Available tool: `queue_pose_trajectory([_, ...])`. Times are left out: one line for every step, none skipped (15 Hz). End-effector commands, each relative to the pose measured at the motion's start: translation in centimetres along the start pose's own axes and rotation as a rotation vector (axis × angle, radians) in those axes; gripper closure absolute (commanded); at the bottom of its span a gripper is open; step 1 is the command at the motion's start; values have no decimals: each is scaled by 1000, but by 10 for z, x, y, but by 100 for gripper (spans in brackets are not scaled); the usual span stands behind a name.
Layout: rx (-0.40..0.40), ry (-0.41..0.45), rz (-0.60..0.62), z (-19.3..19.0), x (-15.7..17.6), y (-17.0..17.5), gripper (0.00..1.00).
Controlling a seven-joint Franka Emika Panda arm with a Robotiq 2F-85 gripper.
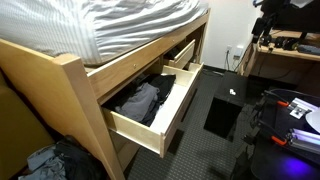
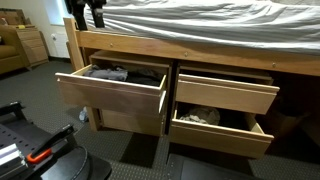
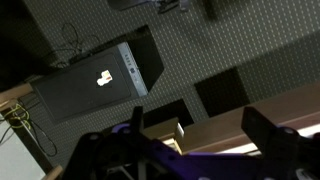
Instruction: Close the top drawer to the left then open the top drawer to the right.
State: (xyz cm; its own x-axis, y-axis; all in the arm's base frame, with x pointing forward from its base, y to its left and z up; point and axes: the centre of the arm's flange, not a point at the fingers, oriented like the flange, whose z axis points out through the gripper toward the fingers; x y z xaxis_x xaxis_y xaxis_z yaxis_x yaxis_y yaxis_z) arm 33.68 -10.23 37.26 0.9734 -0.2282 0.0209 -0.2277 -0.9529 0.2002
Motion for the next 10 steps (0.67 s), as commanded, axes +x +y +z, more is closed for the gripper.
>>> queue_pose_trajectory([-100,-164,59,93,22,-11,0])
queue_pose_trajectory([-109,-179,76,117,25,-11,0])
queue_pose_trajectory([-119,-197,97,139,28,-12,0])
queue_pose_trajectory([-113,-207,107,158,33,-12,0])
queue_pose_trajectory([-99,-178,84,110,4,-13,0])
queue_pose_trajectory([-101,-197,92,127,5,-14,0])
queue_pose_trajectory([-99,-215,97,139,6,-16,0])
queue_pose_trajectory([-98,-227,98,145,8,-16,0])
queue_pose_trajectory([-99,-228,98,146,10,-16,0])
queue_pose_trajectory([-53,-226,110,151,9,-20,0])
